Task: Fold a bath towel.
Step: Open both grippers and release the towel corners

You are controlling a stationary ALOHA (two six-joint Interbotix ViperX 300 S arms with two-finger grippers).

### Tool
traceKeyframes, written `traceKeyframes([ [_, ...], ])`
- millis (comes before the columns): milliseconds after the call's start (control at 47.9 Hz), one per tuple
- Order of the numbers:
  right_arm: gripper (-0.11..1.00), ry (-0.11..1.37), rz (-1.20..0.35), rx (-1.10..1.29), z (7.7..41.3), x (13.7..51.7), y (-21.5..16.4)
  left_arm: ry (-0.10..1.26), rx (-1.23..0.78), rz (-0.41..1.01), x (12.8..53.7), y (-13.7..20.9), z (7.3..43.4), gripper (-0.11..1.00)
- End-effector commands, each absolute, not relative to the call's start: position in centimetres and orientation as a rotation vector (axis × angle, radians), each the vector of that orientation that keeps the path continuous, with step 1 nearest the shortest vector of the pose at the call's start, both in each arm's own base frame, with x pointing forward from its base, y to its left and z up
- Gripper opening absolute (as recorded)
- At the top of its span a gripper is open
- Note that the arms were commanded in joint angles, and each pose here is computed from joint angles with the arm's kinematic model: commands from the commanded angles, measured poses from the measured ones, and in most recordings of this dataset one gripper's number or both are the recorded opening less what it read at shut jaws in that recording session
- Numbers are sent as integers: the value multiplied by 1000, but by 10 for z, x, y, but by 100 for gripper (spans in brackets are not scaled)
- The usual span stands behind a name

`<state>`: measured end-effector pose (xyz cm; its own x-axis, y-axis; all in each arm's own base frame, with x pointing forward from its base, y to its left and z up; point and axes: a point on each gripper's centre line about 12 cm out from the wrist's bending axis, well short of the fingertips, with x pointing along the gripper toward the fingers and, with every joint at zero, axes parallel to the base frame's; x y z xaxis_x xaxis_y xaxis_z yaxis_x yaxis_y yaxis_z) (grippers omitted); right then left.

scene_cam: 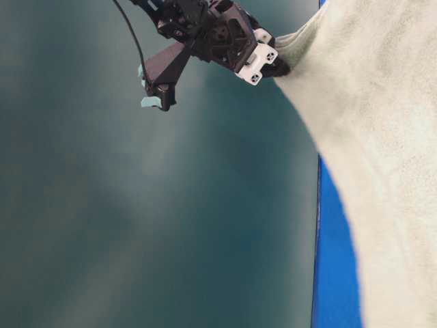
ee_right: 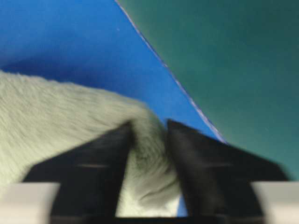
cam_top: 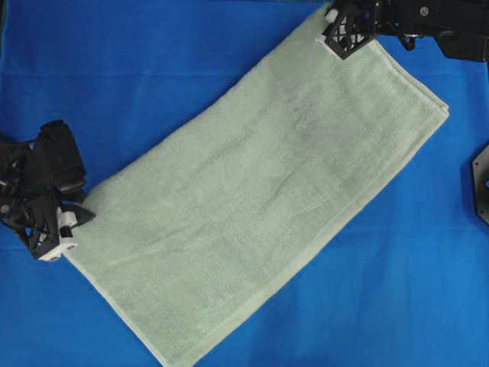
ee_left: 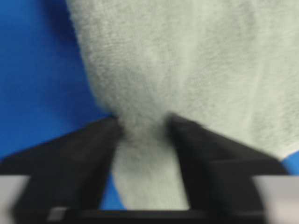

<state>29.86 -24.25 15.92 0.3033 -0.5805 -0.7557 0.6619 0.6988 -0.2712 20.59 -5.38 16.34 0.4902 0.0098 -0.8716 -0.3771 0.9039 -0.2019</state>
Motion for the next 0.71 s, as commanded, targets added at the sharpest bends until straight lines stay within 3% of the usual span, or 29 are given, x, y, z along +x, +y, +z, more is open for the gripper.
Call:
traceKeyframes([
  [0,55,946,-859,96,174,294,-242,1009,-393,226,209,-54,173,55],
  [84,68,967,-887,106,181,285,-233,1004,-382,224,208,-53,177,76],
  [167,61,970,-902,127,191,273,-219,1002,-371,230,205,-50,183,88],
  [501,61,1011,-788,292,196,215,-154,963,-330,204,205,-46,201,86],
  [689,61,1031,-754,320,192,210,-150,972,-295,201,214,-44,202,86],
])
